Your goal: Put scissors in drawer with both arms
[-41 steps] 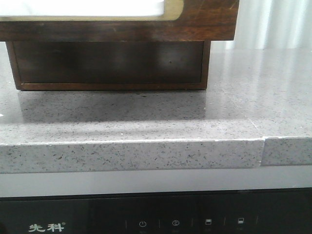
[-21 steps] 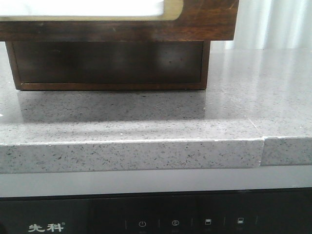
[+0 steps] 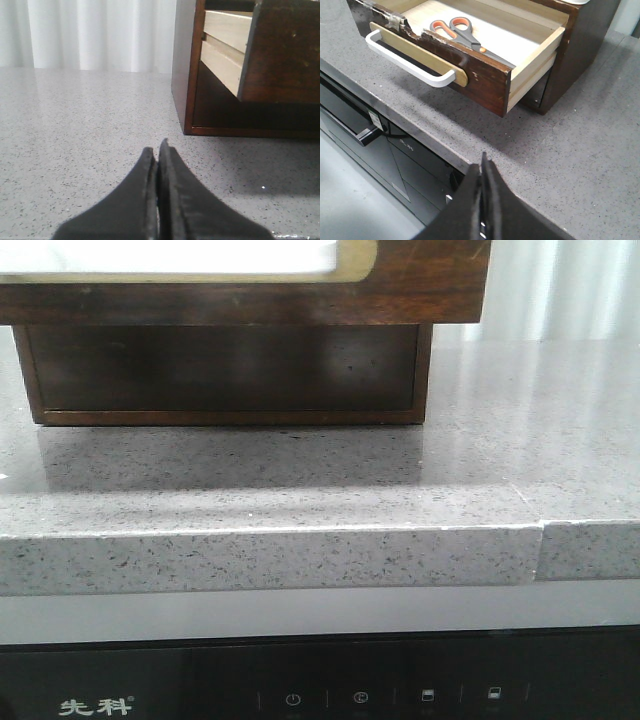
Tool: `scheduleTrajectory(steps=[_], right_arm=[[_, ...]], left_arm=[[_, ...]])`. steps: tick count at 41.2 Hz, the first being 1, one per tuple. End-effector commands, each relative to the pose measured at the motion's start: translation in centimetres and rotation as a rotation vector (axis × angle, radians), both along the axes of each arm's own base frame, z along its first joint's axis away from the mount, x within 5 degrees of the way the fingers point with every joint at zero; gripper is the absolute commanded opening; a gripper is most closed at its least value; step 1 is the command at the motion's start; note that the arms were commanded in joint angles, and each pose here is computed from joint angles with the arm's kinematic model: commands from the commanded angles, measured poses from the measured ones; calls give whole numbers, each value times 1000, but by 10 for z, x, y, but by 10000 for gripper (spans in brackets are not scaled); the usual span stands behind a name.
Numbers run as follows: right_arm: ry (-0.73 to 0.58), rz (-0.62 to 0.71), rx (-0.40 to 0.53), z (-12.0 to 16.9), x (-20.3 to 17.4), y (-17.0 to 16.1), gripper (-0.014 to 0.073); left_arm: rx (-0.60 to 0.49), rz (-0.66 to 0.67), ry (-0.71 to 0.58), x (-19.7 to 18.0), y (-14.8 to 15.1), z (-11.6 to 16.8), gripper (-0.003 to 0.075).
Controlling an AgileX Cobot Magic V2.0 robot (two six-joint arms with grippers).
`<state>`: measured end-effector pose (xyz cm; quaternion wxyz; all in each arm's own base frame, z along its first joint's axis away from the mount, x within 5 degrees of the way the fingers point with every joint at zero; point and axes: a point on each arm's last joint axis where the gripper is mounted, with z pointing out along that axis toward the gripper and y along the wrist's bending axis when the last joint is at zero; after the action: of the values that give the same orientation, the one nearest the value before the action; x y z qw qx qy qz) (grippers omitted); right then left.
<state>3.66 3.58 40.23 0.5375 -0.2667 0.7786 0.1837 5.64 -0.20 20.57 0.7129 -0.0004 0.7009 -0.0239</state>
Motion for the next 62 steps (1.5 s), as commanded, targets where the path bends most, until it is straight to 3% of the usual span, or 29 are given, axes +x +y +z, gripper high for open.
scheduleTrajectory(steps=[1,44,54,62], right_arm=[[-79,-10,51,13,2,0,-117],[-90,-16,52,12,2,0,-117],[-247,-298,77,-14,8,-16,-117],[-388,-529,82,-65,13,-28,-117]], left_arm=[[-21,21,-82,-1,1,1,-20],[-20,42,-82,-1,3,1,-20],[-20,42,-82,-1,3,1,-20],[-20,42,-82,-1,3,1,-20]])
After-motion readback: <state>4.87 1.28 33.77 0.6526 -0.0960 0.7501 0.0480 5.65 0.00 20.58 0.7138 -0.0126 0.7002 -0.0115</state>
